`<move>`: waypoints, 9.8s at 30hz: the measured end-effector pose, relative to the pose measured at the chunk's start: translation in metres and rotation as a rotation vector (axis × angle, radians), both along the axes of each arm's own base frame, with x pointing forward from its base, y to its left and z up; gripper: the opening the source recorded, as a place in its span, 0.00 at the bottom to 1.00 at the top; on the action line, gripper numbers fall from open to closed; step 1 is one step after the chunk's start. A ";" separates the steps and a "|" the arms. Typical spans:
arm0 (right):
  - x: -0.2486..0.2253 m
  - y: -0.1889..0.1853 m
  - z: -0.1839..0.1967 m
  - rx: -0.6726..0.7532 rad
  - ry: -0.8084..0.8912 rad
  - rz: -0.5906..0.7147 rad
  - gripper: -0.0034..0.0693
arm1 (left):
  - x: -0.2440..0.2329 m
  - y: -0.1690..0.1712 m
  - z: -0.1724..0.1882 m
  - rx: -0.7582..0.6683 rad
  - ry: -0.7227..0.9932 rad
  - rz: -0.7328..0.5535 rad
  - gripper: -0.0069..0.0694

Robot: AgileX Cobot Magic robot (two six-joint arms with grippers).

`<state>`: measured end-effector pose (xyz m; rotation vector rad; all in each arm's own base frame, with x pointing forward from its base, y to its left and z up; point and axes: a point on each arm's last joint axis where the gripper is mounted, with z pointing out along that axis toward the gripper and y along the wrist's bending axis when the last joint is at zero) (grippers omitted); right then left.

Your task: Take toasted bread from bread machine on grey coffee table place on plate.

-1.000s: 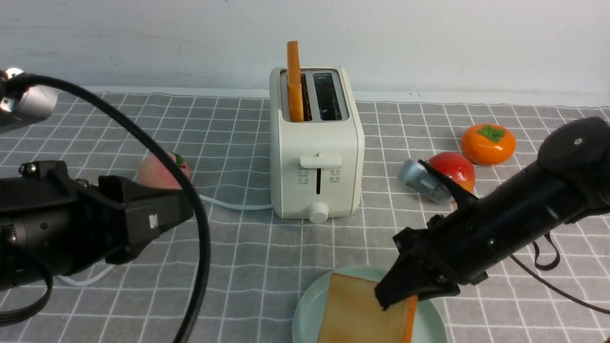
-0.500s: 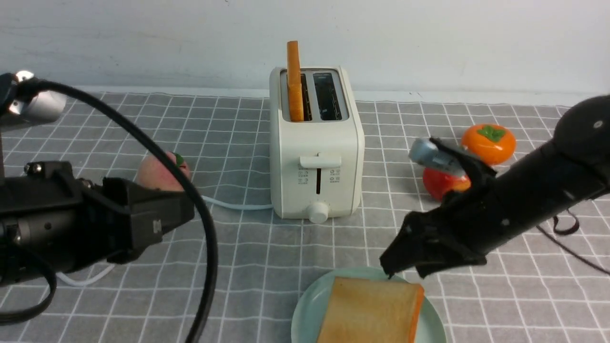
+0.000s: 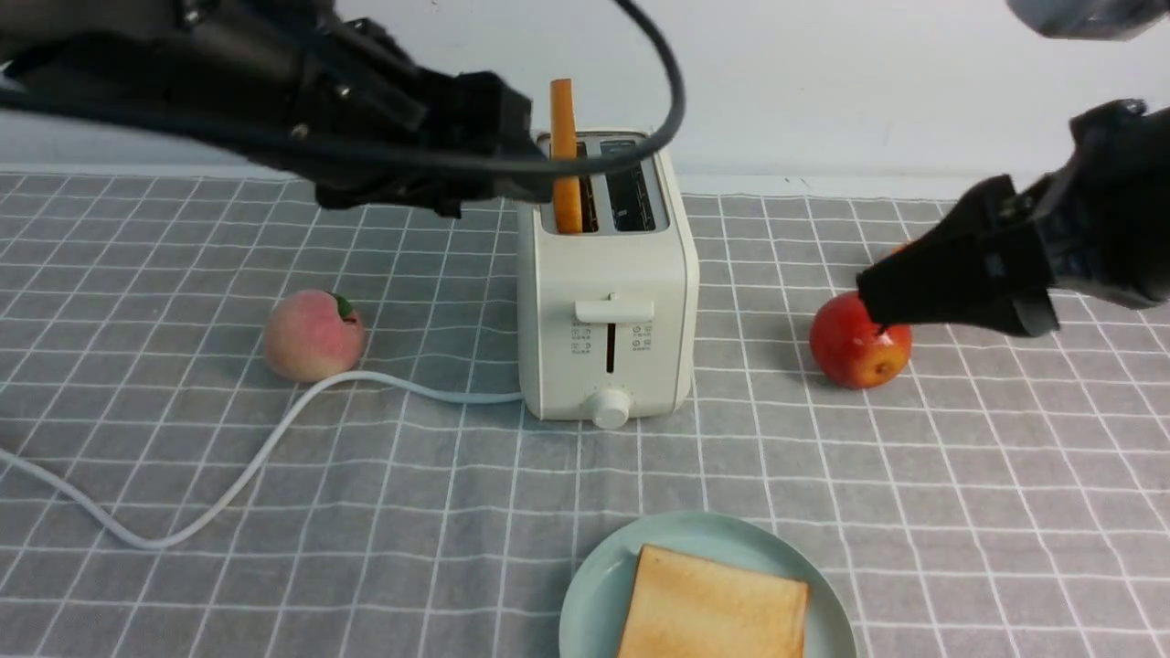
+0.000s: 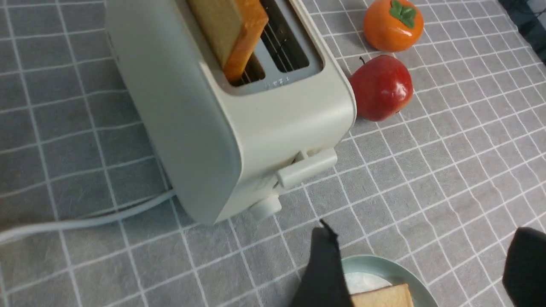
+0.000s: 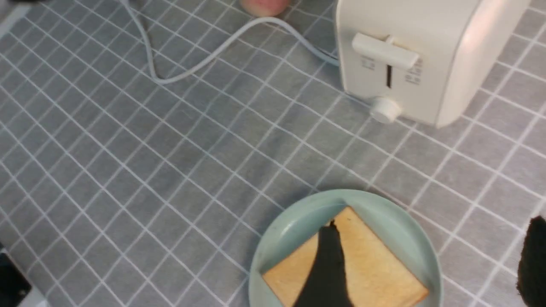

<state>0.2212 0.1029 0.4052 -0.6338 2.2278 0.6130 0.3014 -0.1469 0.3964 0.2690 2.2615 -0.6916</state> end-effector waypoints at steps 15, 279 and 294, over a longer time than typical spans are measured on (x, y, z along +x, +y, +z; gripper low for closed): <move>-0.033 -0.018 -0.015 -0.038 0.006 -0.099 0.78 | 0.129 -0.036 -0.026 0.009 -0.059 0.161 0.79; -0.190 -0.089 -0.124 0.137 -0.572 -0.659 0.18 | -0.249 0.148 -0.227 0.097 -0.361 0.620 0.13; -0.186 -0.097 -0.155 0.077 -0.556 -0.721 0.20 | -0.249 0.148 -0.227 0.097 -0.359 0.620 0.14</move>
